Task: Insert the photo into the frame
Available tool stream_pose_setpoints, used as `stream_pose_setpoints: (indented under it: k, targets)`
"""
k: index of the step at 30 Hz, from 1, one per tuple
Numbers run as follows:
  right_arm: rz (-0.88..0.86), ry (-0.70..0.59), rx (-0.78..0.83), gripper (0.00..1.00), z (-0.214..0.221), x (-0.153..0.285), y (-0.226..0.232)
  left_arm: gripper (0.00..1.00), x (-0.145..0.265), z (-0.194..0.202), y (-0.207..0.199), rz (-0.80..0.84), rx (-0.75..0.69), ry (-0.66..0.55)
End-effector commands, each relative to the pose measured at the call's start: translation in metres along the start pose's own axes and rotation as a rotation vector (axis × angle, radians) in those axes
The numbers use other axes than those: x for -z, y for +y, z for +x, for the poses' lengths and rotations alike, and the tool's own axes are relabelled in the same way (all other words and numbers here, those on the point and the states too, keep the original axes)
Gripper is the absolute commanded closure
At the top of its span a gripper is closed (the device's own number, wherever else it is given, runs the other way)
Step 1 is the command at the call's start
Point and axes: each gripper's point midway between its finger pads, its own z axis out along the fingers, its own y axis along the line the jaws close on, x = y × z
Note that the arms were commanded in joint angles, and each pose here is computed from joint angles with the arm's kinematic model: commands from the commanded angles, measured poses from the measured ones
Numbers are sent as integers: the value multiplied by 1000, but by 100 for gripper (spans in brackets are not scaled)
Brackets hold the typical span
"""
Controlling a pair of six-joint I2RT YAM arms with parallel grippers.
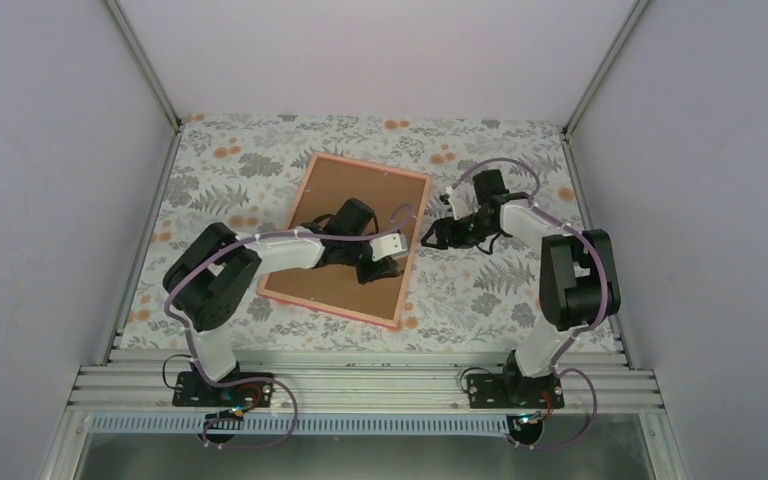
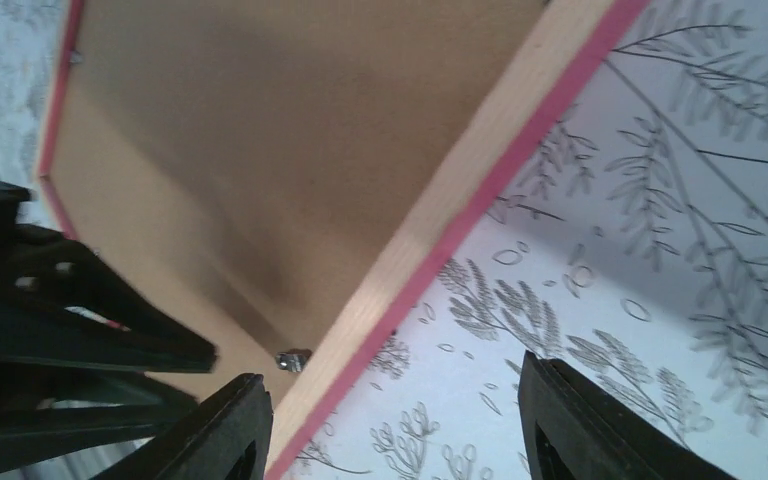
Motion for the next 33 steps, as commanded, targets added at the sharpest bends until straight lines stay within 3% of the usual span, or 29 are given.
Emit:
stream_pose_setpoints:
  k: [1, 18, 28, 33]
  targets:
    - [-141, 5, -41, 38, 0, -10, 16, 77, -12, 14, 1, -13, 35, 32]
    - [-148, 90, -41, 42, 11, -51, 11, 79, -40, 33, 6, -63, 82, 126]
    - [-80, 132, -30, 52, 24, -64, -2, 96, -45, 70, 15, -137, 98, 270]
    - [-79, 139, -21, 55, 24, -68, -1, 98, -48, 85, 9, -114, 84, 325]
